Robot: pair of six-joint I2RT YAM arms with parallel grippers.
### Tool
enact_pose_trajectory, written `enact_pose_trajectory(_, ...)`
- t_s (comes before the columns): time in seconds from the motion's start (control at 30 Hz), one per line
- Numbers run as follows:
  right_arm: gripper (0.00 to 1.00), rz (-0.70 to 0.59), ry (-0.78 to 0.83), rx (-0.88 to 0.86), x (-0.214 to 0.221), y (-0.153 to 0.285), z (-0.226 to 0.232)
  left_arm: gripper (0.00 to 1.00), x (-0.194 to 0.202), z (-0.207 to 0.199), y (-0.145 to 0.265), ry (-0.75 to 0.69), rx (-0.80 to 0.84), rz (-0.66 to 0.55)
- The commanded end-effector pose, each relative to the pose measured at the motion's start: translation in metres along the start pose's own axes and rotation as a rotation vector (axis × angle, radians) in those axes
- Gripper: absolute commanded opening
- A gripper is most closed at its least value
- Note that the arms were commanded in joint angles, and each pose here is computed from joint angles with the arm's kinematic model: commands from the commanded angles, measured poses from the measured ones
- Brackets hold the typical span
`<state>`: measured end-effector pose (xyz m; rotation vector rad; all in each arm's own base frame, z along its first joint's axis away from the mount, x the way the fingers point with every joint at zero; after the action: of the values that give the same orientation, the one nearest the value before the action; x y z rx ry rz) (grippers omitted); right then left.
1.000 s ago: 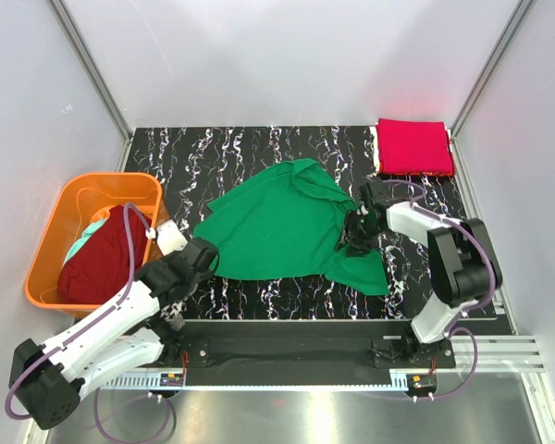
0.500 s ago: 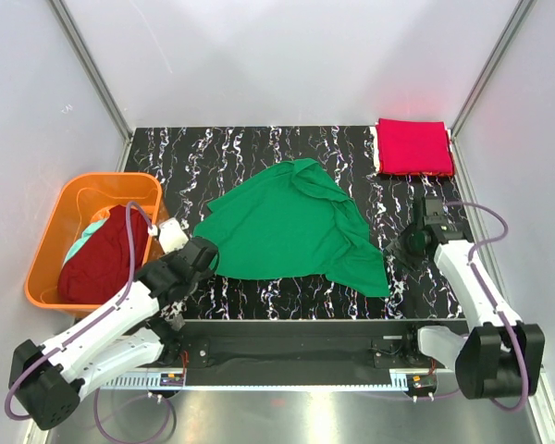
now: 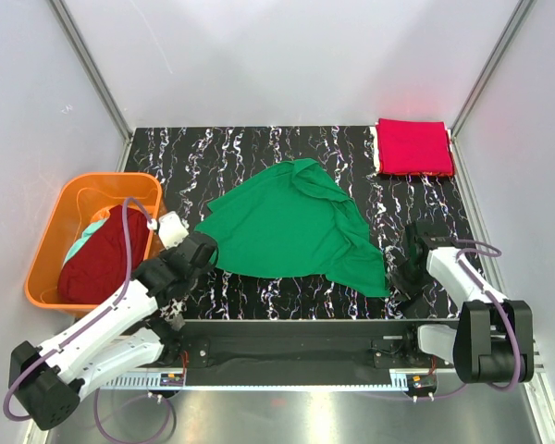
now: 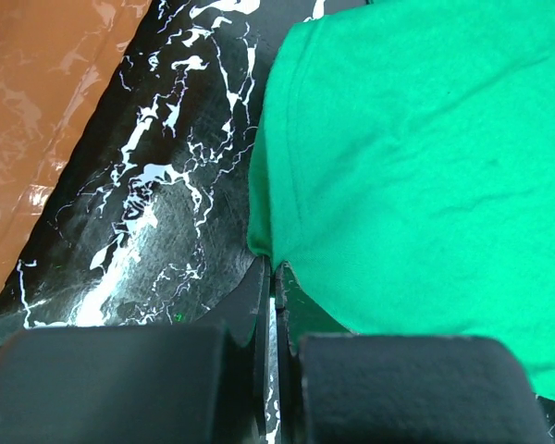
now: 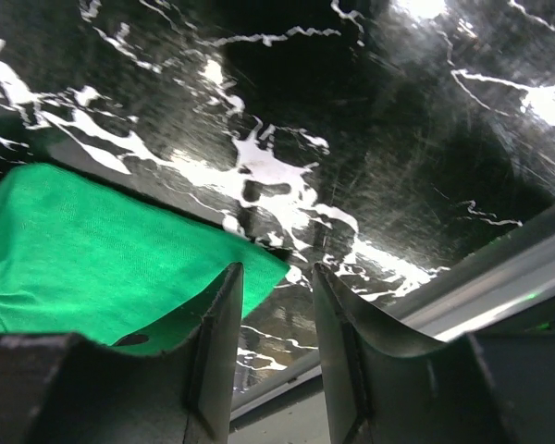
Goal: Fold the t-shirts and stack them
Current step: Flatten the tshirt out
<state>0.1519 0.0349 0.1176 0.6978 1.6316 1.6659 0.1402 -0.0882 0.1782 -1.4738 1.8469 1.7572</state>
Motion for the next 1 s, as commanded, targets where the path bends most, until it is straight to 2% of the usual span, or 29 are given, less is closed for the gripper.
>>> enact_pose_trajectory(0.0,0.43,-0.034,-0.022,-0.047,-0.007,0.001,0.009,0.0,-0.012,-0.012,0.003,0.039,0.042,-0.057)
enact_pose_trajectory(0.23,0.47,-0.025,-0.012,-0.05,-0.009,0.0,0.014,0.0,-0.009,-0.013,0.001,0.046,0.042,-0.049)
enact_pose_trajectory(0.47,0.45,0.0,-0.053,-0.041,-0.01,-0.001,0.018,0.0,-0.013,-0.015,0.004,0.061,0.048,-0.054)
enact_pose_trajectory(0.5,0.43,-0.005,-0.076,-0.037,-0.01,-0.002,0.018,0.0,-0.013,-0.014,0.004,0.06,0.047,-0.052)
enact_pose_trajectory(0.67,0.2,-0.036,-0.117,-0.086,-0.011,-0.004,0.021,0.0,-0.013,-0.012,0.004,0.063,0.043,-0.054)
enact_pose_trajectory(0.83,0.02,-0.041,-0.142,-0.11,-0.012,-0.008,0.023,0.0,-0.013,-0.009,0.006,0.064,0.039,-0.059)
enact_pose_trajectory(0.97,0.0,-0.047,-0.105,-0.162,-0.011,0.001,0.024,0.0,-0.017,-0.008,0.01,0.067,0.046,-0.066)
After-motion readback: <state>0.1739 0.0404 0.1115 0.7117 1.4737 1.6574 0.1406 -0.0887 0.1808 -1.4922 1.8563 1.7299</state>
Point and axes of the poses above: each gripper's point midway between its finger pads, its own y axis back along the fingers, its own z axis along the line the jaws close on, x = y × z, the point moved 10 cm from there along y, back along the fingers, and after that the axes turned 6 degrees about y, right-handed, at the moved point
